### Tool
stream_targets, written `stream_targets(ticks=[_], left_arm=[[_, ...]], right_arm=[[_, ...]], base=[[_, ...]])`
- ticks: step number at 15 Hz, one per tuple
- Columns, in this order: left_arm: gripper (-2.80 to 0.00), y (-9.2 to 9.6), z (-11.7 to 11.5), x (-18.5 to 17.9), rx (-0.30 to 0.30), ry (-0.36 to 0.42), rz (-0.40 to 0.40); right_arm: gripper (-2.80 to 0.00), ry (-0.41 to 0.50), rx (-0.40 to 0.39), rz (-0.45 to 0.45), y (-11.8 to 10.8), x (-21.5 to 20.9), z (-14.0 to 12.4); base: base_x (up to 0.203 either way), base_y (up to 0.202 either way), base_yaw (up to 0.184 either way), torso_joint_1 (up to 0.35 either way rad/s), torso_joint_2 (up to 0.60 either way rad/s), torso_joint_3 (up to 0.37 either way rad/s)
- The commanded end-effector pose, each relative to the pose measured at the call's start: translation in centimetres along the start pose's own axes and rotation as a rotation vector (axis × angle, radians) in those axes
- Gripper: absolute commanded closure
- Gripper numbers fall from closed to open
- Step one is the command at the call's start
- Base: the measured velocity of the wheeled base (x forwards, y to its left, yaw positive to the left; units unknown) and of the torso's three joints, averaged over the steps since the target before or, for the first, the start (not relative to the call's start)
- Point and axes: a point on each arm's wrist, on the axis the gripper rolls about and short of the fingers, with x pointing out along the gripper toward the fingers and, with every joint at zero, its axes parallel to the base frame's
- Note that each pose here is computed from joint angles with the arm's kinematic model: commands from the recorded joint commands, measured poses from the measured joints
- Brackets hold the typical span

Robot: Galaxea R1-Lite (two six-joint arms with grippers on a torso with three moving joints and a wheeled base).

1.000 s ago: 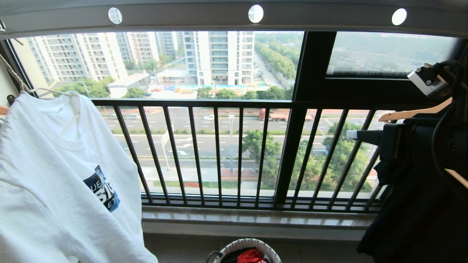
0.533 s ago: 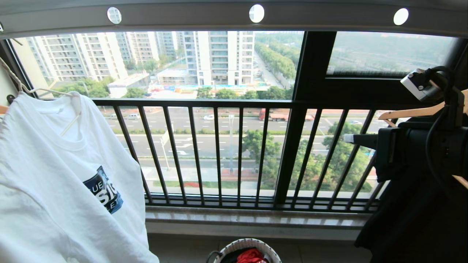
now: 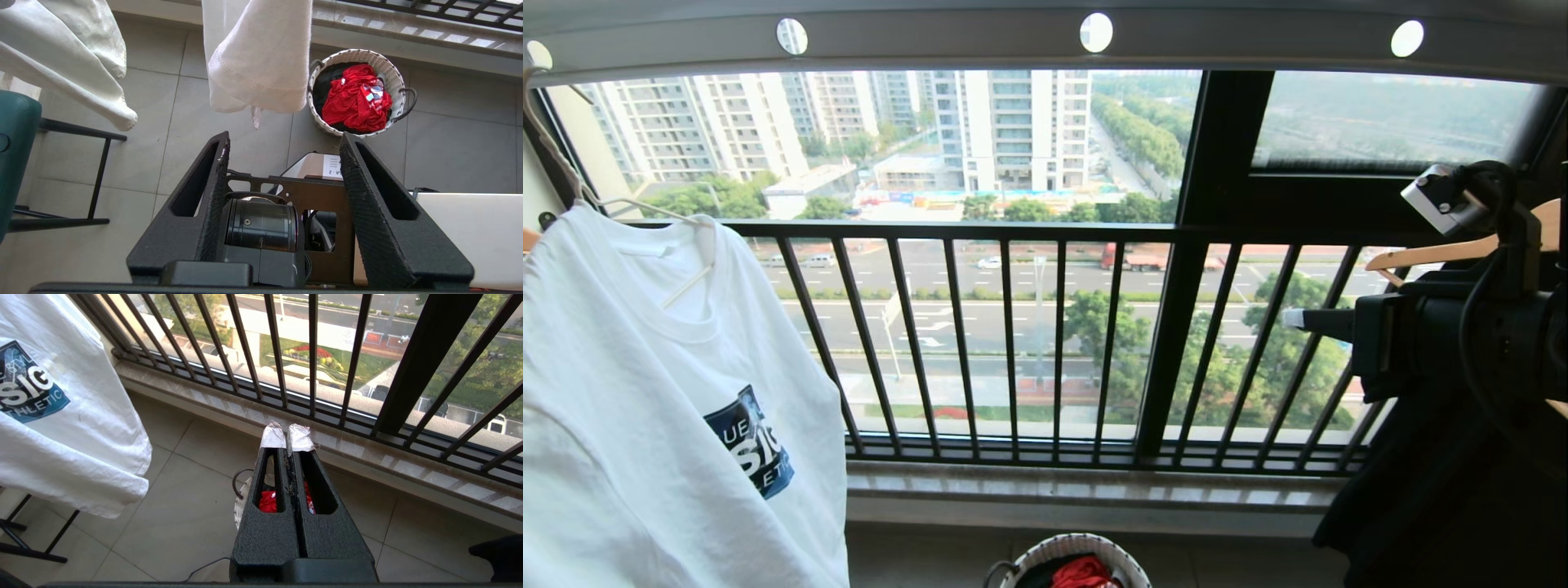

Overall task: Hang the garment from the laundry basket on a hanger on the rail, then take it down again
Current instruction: Take the clothes off the clothes rack

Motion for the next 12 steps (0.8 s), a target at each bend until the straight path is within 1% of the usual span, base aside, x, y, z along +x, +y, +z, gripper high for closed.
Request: stream_targets(ticks=[1,2,4,5,7,8,10,12], left_arm=[[-2.80,0.0,-0.5,-0.2,0.005,-0.007,0.027],[-2.80,0.0,-0.7,0.1,0.014,0.005,0.034],[-2.80,0.0,-0.7,0.9,0.030,-0.032,0.041],[-2.80,0.1,-0.7,1.6,0.053,-0.045,0.057],[-2.80,0.2,-0.3,3.2,0.086,-0.066,0.139],[-2.80,0.1,0.1,4.0,0.090,-0.094,0.156],[-2.80,0.0,0.9,5.5,0.104,-0.097,0.160],[-2.80,-0.1,1.4,6.4,0.105,-0.104,0.156]], right_arm=[[0.00,0.004,0.001,0.001,0.0,0.1,-0.1],[0.00,0.002,0.001,0.001,0.0,0.1,0.0],[0.00,0.005,0.001,0.001,0.0,0.1,-0.1],[0.00,0.008,0.002,0.000,0.0,0.2,-0.2],[0.00,0.013,0.002,0.000,-0.1,0.3,-0.2],[0.00,0.013,0.002,0.001,0.0,0.3,-0.2],[0.00,0.013,0.002,-0.001,-0.1,0.3,-0.2],[0.00,0.013,0.002,-0.001,-0.1,0.3,-0.2]], base=[[0.000,0.000,0.000,0.000,0.00,0.000],[0.000,0.000,0.000,0.000,0.00,0.000],[0.000,0.000,0.000,0.000,0.00,0.000],[0.000,0.000,0.000,0.000,0.00,0.000],[0.000,0.000,0.000,0.000,0.00,0.000],[0.000,0.000,0.000,0.000,0.00,0.000],[0.000,0.000,0.000,0.000,0.00,0.000],[0.000,0.000,0.000,0.000,0.00,0.000]])
